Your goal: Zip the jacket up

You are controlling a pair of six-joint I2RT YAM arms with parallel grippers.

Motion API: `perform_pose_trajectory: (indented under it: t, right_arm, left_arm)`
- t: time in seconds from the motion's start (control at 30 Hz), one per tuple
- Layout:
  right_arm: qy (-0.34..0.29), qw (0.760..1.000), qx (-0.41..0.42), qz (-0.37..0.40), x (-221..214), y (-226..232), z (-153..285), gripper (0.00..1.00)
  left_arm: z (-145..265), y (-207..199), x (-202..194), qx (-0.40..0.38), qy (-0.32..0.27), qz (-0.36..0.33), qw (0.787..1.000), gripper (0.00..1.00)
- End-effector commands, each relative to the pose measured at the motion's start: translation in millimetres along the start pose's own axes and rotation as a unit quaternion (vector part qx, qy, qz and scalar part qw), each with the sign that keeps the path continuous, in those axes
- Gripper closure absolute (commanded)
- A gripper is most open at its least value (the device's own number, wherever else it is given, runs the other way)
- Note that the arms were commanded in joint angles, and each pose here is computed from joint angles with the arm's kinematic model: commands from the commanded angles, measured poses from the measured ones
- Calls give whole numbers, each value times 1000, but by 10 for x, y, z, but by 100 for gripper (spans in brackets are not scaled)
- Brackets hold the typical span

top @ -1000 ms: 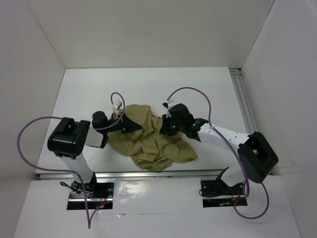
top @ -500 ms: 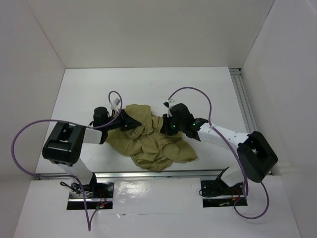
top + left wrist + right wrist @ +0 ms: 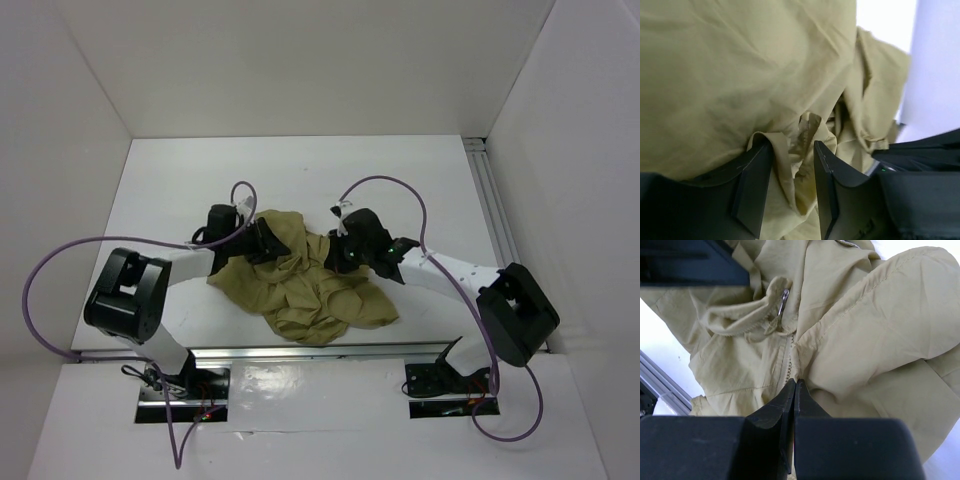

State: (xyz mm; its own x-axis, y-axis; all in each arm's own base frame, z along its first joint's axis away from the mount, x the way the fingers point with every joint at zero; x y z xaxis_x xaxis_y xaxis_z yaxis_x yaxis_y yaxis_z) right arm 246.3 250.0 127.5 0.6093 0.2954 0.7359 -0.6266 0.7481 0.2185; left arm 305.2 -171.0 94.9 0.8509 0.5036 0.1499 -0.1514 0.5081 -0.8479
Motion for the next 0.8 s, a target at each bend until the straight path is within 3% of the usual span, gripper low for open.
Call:
perform_pose_trajectory:
  t: [0.0, 0.23, 0.37, 0.4, 0.53, 0.77]
  right_arm:
    - [-35, 999, -3, 0, 211, -16, 22, 100]
    - [-31, 999, -8, -1, 195, -30, 23, 100]
    - [-31, 999, -8, -1, 195, -30, 23, 100]
    - [-36, 999, -7, 0, 215, -23, 45, 100]
    - [-36, 999, -7, -6, 217, -19, 45, 100]
    - [-33, 999, -11, -9, 206, -54, 50, 100]
  left_arm:
    - [93, -135, 39, 73, -46, -53, 995, 49]
    - [216, -513, 187, 137, -83, -118, 980, 49]
    - [158, -616, 113, 189, -60, -162, 967, 48]
    - [113, -541, -16, 220, -31, -171, 960, 48]
    - [4, -609, -148, 264, -29, -209, 941, 31]
    - [9, -635, -99, 309, -71, -216, 924, 21]
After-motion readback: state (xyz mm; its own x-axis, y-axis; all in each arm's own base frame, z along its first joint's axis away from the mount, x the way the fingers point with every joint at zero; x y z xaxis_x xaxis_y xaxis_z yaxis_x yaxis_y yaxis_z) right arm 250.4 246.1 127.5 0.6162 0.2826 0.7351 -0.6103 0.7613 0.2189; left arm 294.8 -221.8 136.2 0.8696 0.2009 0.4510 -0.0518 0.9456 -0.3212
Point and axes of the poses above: each gripper's point midway between its finger pads, its own z axis back along the fingers, its own y axis along the line the jaws close on, x = y × z, the point moved 5 cm from there along z, back along the fingers, and after that the axes turned 14 degrees about z, right-handed, at the moved point
